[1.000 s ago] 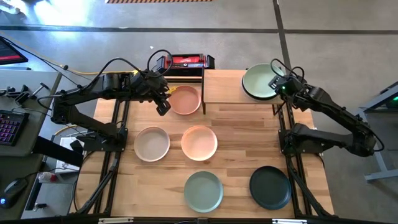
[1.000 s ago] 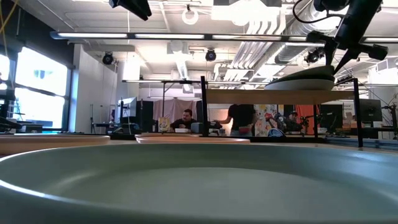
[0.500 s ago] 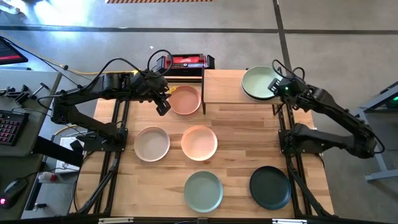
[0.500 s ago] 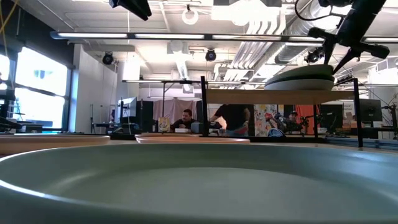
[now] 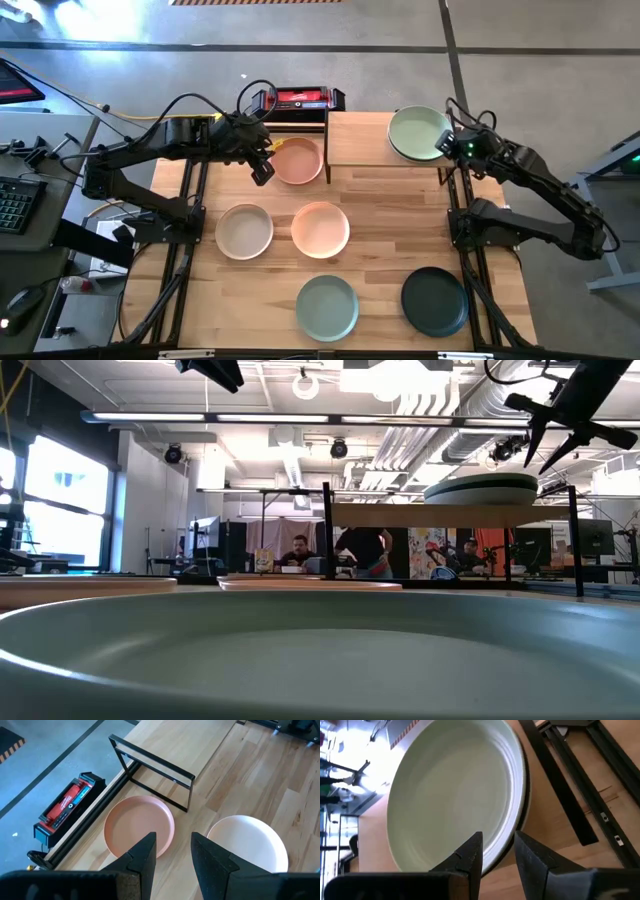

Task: Place and stack plates onto a shelf
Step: Stack the light green plate on top of the black plate on the shelf, then stack the dark green plate on top of the light green plate on the shelf

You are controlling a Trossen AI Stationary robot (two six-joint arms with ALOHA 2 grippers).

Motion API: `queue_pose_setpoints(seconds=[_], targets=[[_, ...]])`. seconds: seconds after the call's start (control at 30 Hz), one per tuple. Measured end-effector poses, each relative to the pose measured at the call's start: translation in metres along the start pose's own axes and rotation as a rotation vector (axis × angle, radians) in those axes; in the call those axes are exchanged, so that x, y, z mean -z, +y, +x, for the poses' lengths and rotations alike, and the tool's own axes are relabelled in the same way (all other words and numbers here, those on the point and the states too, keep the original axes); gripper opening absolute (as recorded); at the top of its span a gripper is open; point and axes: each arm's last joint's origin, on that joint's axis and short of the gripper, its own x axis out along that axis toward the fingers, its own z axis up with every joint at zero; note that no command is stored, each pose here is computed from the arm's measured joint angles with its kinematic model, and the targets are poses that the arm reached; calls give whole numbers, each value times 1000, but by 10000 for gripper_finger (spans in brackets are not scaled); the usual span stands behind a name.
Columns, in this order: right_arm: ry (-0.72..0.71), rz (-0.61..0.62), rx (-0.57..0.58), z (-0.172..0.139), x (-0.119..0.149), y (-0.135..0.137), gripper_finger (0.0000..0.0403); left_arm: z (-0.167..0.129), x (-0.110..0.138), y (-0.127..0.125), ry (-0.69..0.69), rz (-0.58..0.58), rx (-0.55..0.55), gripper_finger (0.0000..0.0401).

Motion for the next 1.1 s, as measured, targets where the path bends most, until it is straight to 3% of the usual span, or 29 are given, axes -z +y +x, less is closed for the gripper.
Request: queue_pose_setpoints(seconds=[0.17, 0.47, 0.77, 1.1], targets=[[133, -75, -66, -1, 4, 2, 95, 0, 0, 0, 0, -1, 0, 113], [630, -244, -322, -8, 21, 9, 94, 0, 1, -2, 22, -1, 80, 113], [818, -357, -372, -21, 47, 14, 94, -1, 5, -5, 88, -65, 171, 113], [886, -622, -493, -31, 96, 37, 94, -6, 16, -15, 166, -21, 197, 113]])
